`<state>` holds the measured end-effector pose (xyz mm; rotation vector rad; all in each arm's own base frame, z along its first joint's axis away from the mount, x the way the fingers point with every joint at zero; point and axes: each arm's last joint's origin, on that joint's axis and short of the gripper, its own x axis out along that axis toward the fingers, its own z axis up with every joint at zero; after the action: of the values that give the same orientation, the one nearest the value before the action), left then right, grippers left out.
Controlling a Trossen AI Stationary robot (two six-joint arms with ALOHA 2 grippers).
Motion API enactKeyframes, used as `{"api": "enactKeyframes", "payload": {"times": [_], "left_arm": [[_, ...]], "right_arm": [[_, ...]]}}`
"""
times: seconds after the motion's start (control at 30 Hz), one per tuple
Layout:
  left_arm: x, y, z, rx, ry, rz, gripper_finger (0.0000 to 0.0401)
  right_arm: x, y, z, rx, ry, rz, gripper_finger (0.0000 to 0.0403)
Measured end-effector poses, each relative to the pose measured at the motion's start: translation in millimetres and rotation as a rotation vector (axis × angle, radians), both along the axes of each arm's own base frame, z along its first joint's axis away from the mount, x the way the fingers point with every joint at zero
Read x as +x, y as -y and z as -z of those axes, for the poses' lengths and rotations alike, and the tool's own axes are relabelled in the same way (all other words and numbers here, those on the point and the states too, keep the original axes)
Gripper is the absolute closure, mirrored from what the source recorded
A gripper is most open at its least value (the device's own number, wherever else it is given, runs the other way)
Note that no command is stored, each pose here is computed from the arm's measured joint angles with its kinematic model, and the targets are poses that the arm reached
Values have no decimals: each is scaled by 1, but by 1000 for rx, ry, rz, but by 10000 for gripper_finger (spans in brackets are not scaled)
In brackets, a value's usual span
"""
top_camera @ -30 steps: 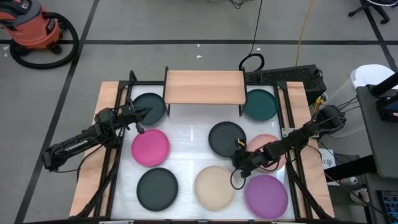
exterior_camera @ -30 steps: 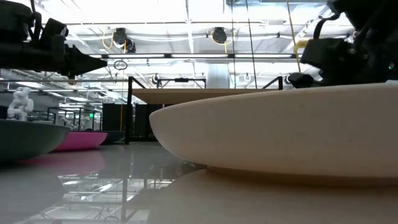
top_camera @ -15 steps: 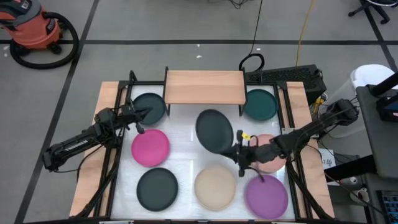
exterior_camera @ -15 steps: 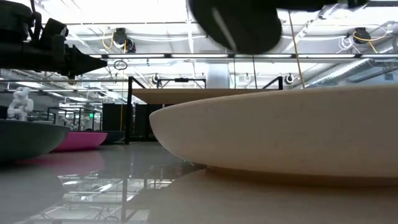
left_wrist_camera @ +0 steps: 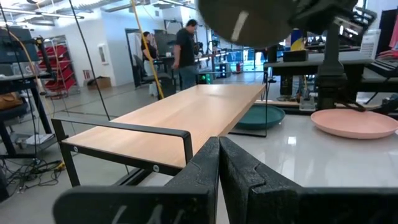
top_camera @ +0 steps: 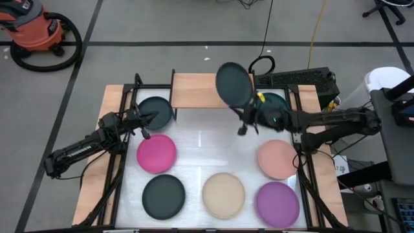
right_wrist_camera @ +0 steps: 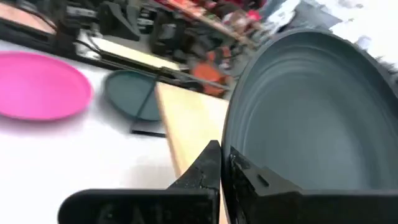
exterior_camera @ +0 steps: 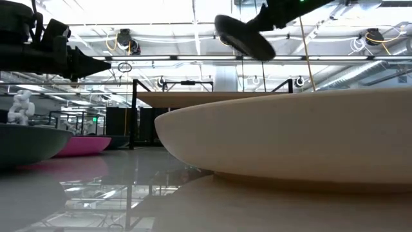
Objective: Place and stack plates onto a shelf
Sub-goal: Put the top black plate on the shelf, then stack the left green plate on the black plate on the shelf
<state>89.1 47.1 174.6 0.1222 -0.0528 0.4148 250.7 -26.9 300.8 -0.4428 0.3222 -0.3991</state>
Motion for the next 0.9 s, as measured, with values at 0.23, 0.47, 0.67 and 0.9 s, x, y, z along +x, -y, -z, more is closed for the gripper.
{"api": "enactKeyframes", "payload": {"times": [0.23, 0.47, 0.67, 0.9], "left_arm": [[0, 0, 0, 0, 0, 0, 384], [0, 0, 0, 0, 0, 0, 384], [0, 0, 0, 0, 0, 0, 384], [0, 0, 0, 0, 0, 0, 384]], "right_arm": [[12, 45, 16, 80, -69, -22, 402], [25, 76, 52, 166, -192, 42, 402], [29, 83, 65, 175, -231, 67, 395], [27, 82, 62, 209, -215, 76, 360]]}}
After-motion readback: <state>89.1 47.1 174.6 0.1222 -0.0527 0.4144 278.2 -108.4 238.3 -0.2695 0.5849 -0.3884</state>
